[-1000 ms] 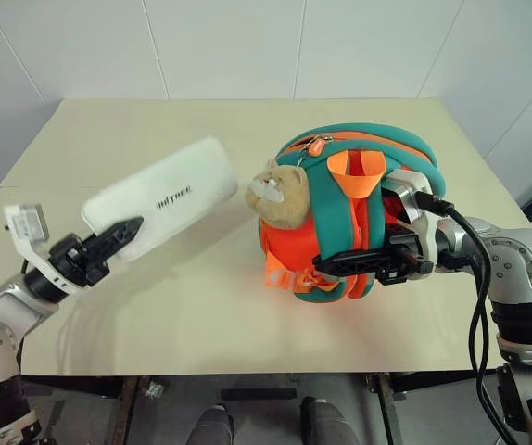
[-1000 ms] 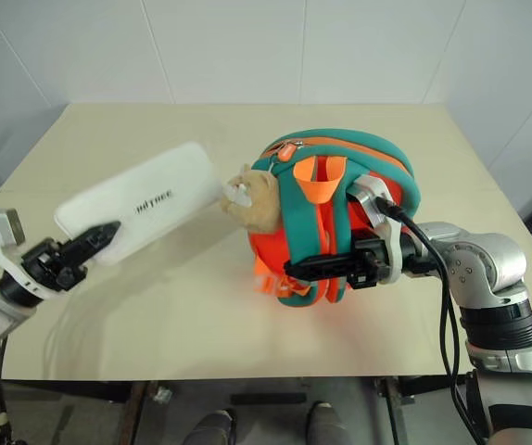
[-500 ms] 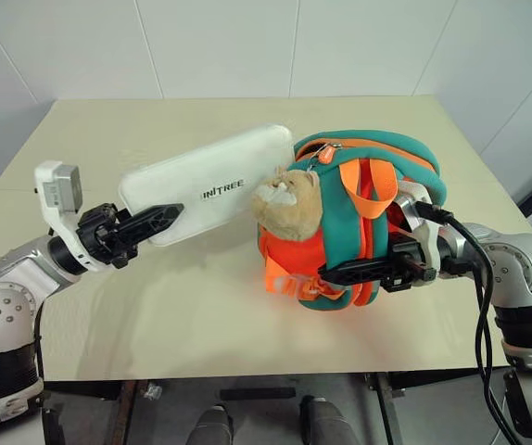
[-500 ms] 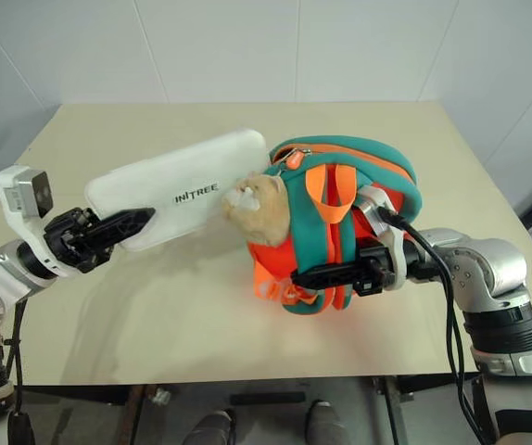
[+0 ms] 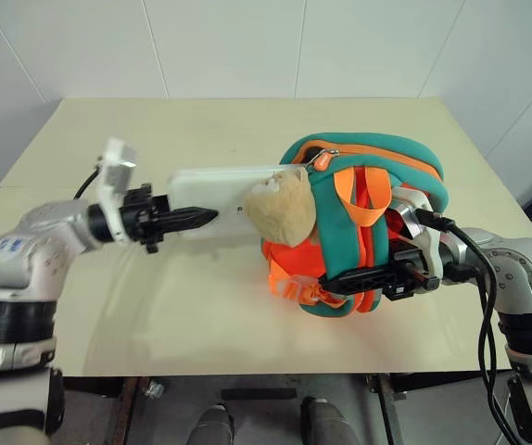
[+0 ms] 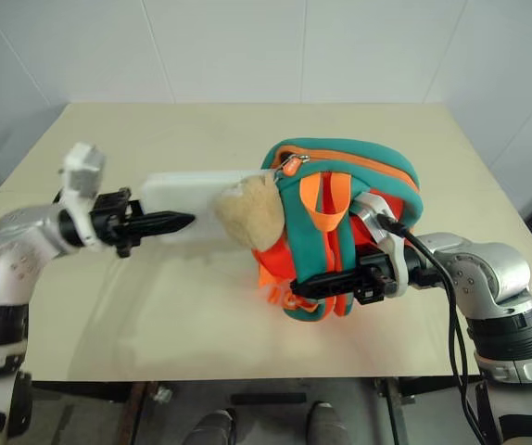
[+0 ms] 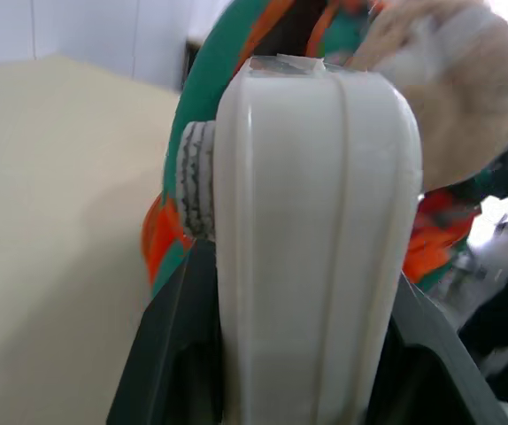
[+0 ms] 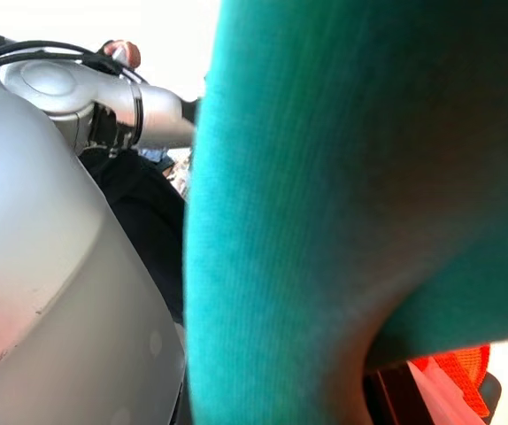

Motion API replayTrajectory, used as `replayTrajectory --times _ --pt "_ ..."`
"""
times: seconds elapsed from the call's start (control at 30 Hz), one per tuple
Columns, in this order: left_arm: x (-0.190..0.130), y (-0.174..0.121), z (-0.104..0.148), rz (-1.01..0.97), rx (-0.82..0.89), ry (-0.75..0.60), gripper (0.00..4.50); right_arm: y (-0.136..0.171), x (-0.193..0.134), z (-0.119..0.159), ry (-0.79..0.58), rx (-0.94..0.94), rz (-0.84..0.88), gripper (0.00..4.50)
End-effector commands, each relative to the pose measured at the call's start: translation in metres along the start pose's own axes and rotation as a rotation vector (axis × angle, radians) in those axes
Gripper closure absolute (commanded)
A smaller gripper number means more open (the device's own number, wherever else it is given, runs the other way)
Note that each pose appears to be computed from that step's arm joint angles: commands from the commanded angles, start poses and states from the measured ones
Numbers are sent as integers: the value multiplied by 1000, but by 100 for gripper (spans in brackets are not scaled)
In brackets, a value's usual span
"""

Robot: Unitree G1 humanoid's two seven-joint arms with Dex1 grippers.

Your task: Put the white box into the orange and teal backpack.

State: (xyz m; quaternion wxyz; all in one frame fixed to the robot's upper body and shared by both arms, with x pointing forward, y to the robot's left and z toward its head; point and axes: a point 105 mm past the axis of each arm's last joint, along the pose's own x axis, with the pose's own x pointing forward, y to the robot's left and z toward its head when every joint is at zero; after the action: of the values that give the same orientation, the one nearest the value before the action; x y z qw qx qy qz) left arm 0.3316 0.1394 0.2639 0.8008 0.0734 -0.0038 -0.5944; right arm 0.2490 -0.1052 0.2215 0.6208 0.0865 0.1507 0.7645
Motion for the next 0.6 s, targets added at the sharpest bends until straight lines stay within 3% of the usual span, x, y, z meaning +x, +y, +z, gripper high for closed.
replayTrajectory --times 0.03,0.17,0.33,0.4,0.43,0.6 --pt "36 0 20 -79 147 41 317 8 7 2 -1 -25 49 449" --pt "76 1 24 -119 256 102 317 7 9 3 -8 -32 53 449" --pt "106 -10 7 -216 219 138 317 7 13 1 -16 -40 51 449" --pt "108 -16 -11 -273 136 217 317 7 14 1 -22 -45 44 449" --pt "109 -17 -13 -280 181 211 317 8 14 1 -27 -46 43 449" --pt "111 -8 -4 -212 92 68 317 9 17 1 -38 -51 37 449"
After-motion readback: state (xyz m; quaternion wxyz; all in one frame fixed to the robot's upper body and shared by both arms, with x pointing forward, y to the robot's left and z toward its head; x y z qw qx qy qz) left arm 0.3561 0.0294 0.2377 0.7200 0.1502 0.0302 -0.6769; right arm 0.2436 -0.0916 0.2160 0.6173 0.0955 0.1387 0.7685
